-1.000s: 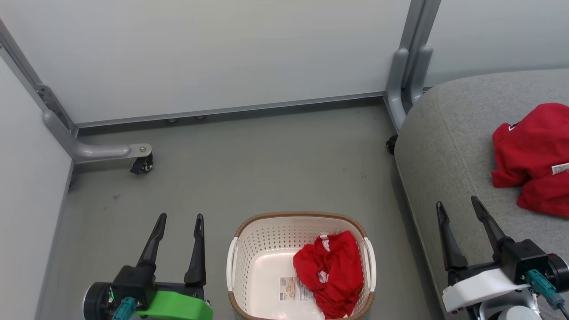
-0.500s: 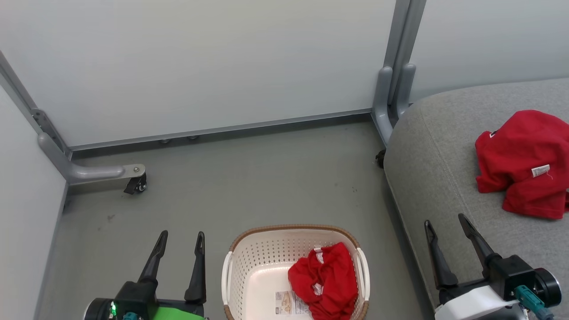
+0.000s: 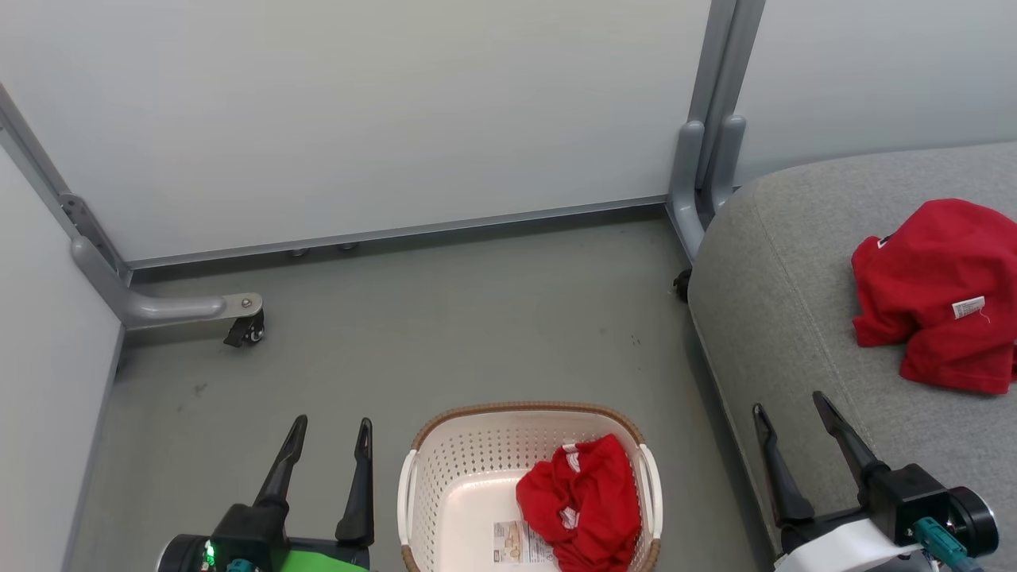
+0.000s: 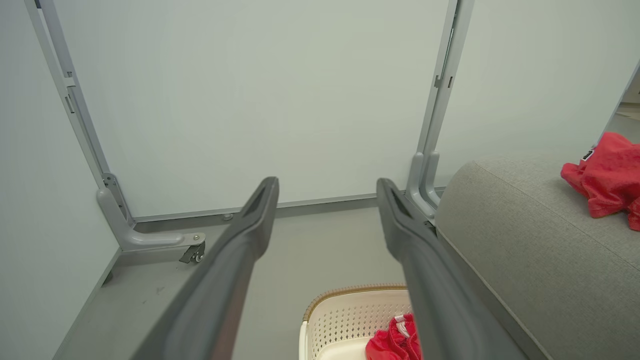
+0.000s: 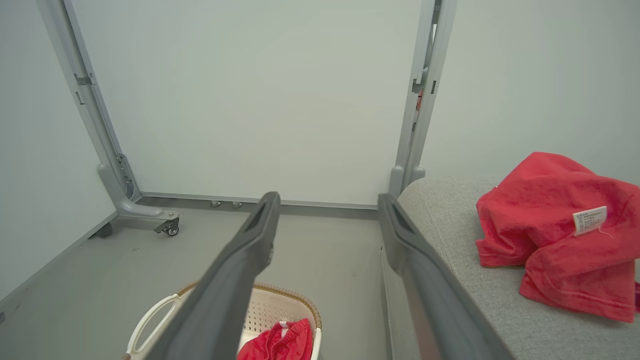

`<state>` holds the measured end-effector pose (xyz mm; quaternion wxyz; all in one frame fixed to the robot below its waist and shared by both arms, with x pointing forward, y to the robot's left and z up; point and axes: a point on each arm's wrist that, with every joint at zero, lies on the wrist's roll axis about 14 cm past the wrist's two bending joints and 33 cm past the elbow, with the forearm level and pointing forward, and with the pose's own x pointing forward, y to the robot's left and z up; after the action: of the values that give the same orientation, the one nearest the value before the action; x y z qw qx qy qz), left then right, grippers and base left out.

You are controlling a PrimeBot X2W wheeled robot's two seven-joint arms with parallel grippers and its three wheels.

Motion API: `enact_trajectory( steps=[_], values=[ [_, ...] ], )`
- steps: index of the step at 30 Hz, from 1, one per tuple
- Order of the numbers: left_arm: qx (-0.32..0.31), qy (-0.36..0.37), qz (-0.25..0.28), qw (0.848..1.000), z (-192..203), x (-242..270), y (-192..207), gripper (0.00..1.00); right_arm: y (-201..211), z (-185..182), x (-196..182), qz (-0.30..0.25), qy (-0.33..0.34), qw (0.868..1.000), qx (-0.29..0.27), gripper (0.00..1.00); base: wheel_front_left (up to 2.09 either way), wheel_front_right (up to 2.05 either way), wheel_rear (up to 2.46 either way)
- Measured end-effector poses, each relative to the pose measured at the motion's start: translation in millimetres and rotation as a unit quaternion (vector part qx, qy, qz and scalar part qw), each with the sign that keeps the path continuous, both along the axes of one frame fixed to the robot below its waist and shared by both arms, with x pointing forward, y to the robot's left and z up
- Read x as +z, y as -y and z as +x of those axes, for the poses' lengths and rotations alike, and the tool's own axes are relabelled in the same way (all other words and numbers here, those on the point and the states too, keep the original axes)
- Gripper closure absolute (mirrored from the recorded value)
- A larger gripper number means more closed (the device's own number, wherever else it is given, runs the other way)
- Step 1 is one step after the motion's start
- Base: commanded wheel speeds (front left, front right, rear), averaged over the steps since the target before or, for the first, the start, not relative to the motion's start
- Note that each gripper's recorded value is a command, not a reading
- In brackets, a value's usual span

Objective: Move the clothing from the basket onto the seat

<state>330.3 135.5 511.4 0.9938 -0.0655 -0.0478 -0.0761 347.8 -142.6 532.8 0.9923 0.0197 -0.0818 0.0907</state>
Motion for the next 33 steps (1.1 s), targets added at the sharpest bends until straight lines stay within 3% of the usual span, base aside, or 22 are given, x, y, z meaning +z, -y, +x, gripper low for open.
enact_trajectory(
  steps=[33],
  values=[
    [-0.032,-0.028,-0.003,0.999,12,-16,20,0.00,14,5,-11,0.007,-0.018,1.000,-0.022,0.00,0.00,0.00,0.00]
  ],
)
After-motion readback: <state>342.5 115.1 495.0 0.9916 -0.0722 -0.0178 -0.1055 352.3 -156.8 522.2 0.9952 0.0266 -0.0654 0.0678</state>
